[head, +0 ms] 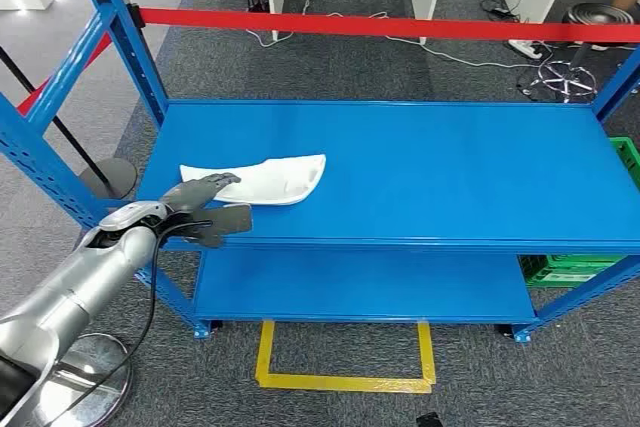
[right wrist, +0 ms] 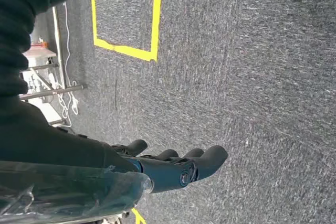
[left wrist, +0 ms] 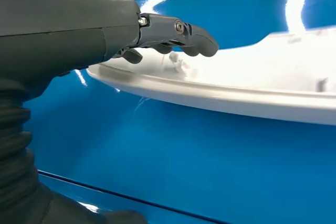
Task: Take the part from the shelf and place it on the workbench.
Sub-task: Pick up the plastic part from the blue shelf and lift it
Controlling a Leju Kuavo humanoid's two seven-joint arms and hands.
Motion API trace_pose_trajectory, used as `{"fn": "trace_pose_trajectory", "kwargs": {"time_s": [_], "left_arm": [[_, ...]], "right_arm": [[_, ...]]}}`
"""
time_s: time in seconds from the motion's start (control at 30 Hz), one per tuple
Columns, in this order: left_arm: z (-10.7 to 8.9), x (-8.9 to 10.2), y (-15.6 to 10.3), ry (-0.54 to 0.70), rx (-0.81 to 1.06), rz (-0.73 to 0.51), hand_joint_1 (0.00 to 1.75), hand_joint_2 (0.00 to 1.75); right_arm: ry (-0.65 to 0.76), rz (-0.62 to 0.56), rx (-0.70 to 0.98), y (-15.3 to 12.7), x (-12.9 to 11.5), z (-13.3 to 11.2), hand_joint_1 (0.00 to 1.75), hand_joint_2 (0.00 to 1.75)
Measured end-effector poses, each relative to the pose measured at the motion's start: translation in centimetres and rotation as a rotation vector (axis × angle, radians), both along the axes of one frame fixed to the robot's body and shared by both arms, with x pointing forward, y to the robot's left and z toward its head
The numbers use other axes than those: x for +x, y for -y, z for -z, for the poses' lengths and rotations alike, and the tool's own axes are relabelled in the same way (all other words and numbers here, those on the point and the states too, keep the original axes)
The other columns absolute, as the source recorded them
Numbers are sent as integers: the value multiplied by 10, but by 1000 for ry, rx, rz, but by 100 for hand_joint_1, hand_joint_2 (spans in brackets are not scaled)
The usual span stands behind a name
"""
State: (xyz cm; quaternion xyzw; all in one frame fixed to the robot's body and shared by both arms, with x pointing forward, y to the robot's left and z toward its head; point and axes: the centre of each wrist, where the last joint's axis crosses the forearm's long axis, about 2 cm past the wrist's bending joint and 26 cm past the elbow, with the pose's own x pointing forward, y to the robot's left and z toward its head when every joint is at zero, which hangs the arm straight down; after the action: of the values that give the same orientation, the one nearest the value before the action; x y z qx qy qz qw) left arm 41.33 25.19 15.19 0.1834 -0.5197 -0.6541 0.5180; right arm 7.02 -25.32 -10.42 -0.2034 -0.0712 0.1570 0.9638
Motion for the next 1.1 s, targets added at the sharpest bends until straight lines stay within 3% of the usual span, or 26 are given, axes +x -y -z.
{"fn": "trace_pose_trajectory", "kwargs": {"time_s": [0.3, 0.43, 0.47, 1.1], "left_arm": [[7, 10, -7, 33, 75, -31, 1, 175], [8, 11, -5, 56, 79, -37, 162, 175], [9, 11, -4, 62, 76, -37, 169, 175], [0, 17, -1, 129, 24, -50, 175, 175]], "right_arm": [[3, -21, -1, -1, 7, -1, 0, 175], [5, -20, -1, 0, 8, -1, 0, 175], [4, -19, -1, 0, 8, -1, 0, 175], [4, -28, -4, 2, 7, -1, 0, 175]]}}
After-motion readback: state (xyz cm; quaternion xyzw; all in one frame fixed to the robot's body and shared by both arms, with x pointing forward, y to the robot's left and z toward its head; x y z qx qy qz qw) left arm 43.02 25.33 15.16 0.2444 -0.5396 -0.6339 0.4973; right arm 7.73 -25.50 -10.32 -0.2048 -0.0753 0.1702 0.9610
